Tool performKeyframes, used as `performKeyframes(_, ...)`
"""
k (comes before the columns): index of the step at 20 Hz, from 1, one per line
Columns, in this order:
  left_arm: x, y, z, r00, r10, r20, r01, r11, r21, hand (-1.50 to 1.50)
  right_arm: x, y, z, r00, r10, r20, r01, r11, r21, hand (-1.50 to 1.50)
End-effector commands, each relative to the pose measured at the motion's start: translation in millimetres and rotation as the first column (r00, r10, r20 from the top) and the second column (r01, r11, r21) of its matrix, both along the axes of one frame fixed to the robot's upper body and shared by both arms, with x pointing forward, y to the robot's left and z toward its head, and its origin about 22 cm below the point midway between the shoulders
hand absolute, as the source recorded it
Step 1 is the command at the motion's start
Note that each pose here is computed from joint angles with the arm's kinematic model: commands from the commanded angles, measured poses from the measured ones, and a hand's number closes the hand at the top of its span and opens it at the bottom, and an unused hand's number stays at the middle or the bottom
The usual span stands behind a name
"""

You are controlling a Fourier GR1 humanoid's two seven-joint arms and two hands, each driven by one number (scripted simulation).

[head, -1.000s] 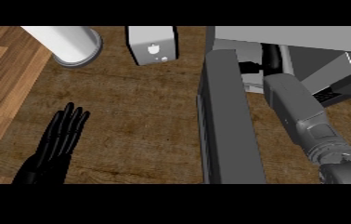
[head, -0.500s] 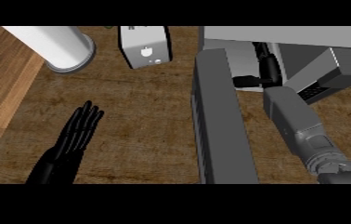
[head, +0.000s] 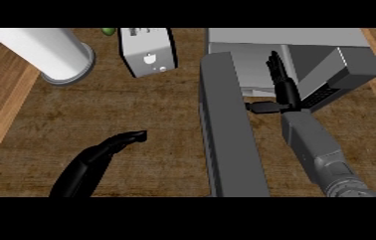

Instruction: Pick up the milk, place it into the microwave and close the microwave

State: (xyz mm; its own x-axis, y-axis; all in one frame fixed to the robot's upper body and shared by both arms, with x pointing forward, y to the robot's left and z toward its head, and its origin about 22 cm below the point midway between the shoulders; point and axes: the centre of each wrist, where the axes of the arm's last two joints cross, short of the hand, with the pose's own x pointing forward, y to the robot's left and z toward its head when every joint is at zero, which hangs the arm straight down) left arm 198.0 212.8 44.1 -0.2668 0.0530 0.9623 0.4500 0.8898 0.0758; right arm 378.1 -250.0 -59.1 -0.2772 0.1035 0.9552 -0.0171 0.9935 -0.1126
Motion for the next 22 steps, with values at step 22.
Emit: performKeyframes(22, 37.2, -107, -72, 0.944, -0.279, -0.174, 0.315, 0.918, 0.239, 1.5, -94, -71, -26, 0.992, 0.106, 0.062, -0.107, 0.994, 0.013, -1.5)
